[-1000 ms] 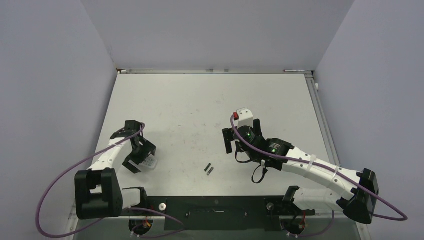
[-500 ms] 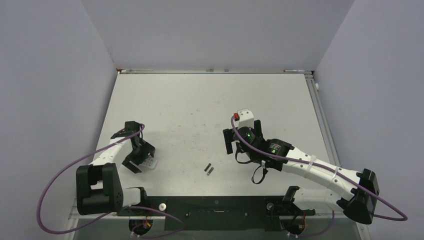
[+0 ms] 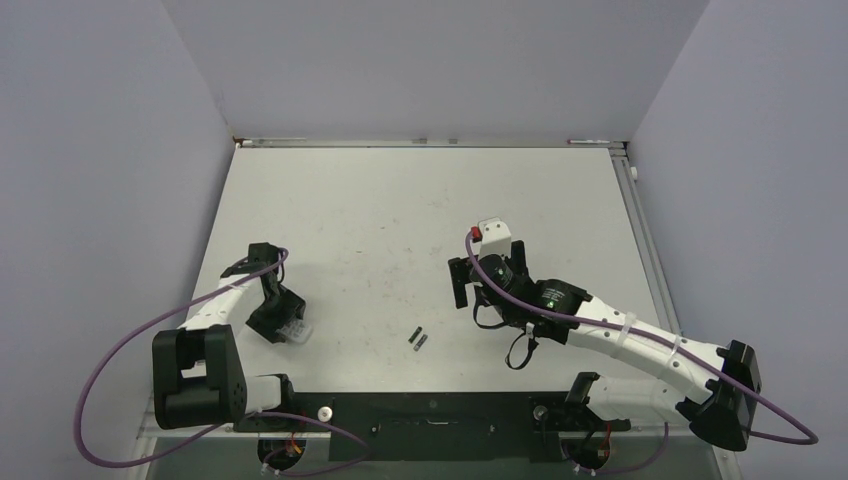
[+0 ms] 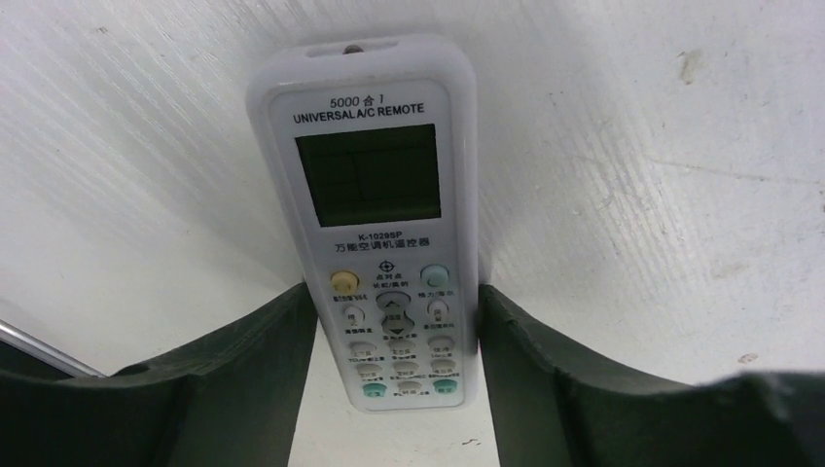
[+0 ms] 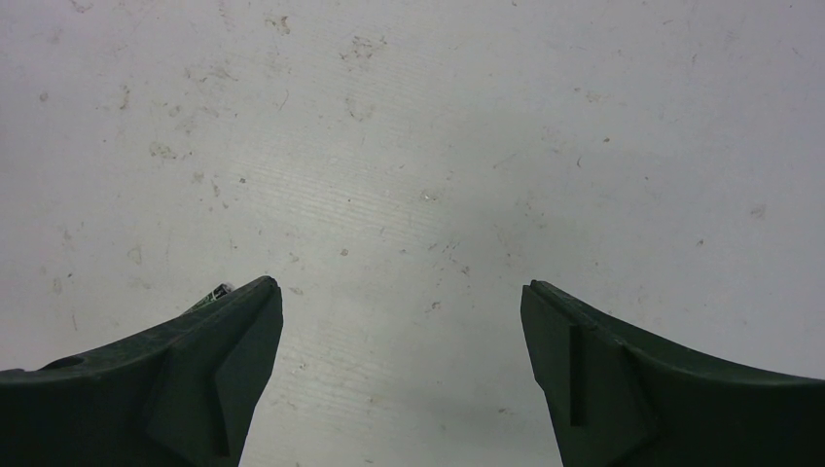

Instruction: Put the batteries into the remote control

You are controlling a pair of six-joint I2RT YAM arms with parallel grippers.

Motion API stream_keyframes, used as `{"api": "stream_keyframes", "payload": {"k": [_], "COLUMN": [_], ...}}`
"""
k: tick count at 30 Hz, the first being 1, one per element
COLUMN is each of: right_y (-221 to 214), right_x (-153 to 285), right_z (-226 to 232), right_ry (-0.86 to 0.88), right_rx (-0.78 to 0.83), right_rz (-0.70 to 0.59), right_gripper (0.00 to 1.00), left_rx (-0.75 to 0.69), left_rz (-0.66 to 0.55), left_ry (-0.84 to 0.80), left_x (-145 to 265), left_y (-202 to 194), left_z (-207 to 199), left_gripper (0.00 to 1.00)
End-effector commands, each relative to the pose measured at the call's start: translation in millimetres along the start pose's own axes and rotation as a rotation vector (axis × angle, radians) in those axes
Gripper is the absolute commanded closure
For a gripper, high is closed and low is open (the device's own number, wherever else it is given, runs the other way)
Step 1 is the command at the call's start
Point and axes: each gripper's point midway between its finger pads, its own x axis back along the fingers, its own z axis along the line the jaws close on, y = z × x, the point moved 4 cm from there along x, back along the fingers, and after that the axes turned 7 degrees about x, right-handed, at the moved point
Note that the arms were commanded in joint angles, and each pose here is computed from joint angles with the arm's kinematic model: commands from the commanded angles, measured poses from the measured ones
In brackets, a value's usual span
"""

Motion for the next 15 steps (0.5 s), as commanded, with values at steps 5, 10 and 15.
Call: {"api": "stream_keyframes", "payload": {"k": [5,10,15], "right_y": [3.3,2.2,2.4], "right_x": [5.0,6.1,8.0], "right_z": [-7.3,-9.1,-9.9], "right_ry": [-0.027,-0.031,-0.030], "right_rx": [-0.028,-0.029,-0.036], "right_rz": [-0.034,-0.036,-0.038], "right_gripper": [0.07,0.07,0.07], "left_rx": [0.061,0.043,0.020], "left_rz": [0.000,0.018,0.044], "left_ry": [-0.022,-0.058,-0.102], "left_x": [-9.2,-6.1,-0.3], "left_y": [-0.1,-1.5,-3.1], "left_z": [-6.1,-11.1,-17.5], "left_gripper": [0.61,0.83,1.00]}}
